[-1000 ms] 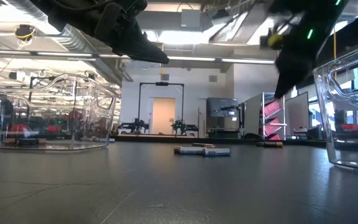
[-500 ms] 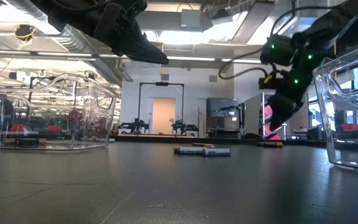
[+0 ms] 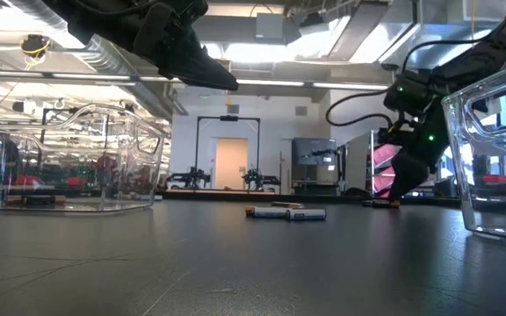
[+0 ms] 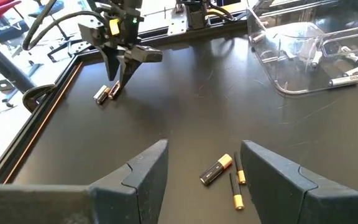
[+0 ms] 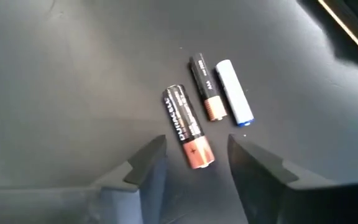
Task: Sort batteries
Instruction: Put the black battery into the left transparent bin
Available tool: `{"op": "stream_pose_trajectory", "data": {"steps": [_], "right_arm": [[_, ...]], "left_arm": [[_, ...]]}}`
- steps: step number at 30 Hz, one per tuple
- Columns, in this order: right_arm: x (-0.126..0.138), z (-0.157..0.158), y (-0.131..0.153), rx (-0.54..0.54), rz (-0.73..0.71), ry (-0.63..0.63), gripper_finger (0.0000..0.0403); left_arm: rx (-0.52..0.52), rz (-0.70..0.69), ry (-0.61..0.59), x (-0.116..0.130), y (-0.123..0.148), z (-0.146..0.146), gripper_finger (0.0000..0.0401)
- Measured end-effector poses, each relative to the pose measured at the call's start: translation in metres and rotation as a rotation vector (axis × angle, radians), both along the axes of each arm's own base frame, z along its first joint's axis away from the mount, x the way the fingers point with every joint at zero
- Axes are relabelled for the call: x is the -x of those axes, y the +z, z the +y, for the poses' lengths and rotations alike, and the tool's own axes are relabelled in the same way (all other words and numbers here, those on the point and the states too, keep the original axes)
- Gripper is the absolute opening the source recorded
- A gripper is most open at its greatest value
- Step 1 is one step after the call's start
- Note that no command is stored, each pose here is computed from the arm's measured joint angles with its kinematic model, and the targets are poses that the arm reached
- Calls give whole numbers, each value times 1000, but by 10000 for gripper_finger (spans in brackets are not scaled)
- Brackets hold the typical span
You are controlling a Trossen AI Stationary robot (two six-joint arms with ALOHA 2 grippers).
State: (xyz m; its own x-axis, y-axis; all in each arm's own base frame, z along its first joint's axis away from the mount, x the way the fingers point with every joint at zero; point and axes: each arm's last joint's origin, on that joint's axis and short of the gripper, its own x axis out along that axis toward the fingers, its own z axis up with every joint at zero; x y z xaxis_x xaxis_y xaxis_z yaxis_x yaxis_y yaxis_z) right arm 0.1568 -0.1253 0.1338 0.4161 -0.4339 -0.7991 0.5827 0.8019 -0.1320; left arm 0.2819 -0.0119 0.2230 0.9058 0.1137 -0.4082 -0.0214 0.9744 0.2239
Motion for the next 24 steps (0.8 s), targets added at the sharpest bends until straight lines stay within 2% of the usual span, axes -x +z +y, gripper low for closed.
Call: {"op": "stream_pose_trajectory", "data": {"steps": [8,15,21,24], "right_arm": [[4,-1,-18,-84,-11,70,131],[-3,-6,-23,-68,-54,103,101],[-2,-4,-24,-93,-33,111,42],[-8,2,-22,-63,-33,134,42]], "left_arm": [[12,-11,5,0,1,0,191],[32,-15,15,0,1,0,191],[57,-15,26,0,1,0,191],[84,-16,47,0,1,3,191]]}}
